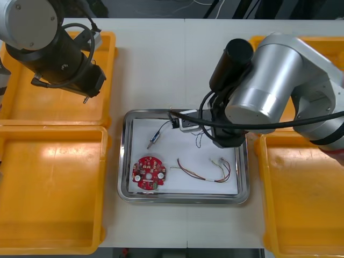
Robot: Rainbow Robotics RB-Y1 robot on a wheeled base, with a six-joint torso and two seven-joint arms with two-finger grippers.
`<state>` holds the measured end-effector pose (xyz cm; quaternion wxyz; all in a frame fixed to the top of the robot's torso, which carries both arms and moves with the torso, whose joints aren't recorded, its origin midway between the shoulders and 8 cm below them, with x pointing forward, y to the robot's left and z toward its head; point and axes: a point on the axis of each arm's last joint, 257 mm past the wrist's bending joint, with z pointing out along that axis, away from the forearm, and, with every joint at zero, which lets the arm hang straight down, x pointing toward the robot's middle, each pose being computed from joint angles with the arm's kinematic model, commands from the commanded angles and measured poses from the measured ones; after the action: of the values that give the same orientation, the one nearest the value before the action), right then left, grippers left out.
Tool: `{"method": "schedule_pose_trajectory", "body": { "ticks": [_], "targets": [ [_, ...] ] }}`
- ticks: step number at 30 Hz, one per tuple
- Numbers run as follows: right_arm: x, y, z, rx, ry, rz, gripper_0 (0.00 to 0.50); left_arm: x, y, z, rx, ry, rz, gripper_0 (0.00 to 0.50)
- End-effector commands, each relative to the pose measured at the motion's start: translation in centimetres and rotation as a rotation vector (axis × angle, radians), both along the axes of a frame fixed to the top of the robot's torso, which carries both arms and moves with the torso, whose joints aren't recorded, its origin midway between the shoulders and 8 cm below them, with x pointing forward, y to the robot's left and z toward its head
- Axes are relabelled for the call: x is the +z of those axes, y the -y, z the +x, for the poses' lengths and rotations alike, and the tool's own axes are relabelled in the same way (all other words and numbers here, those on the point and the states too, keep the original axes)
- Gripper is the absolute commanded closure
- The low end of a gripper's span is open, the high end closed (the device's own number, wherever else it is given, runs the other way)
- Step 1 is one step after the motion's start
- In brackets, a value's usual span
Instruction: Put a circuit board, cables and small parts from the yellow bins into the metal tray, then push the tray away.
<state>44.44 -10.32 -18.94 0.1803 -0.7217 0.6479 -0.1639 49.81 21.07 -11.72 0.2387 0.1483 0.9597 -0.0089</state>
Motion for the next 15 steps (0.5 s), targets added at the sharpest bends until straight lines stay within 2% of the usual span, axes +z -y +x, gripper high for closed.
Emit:
{"method": "schedule_pose_trajectory", "body": {
  "ticks": [1,15],
  "targets": [
    [-0.3,-3.1,0.5,0.054,0.022,0.010,0.500,1.5,-1.5,0.0,0.051,0.029,-0.015,0.498],
    [-3.8,-3.2,2.2,-0.010,0.028,0.039,0.500,1.6,-1.4,0.0,0.050,0.031,-0.025,0.497]
  ]
}}
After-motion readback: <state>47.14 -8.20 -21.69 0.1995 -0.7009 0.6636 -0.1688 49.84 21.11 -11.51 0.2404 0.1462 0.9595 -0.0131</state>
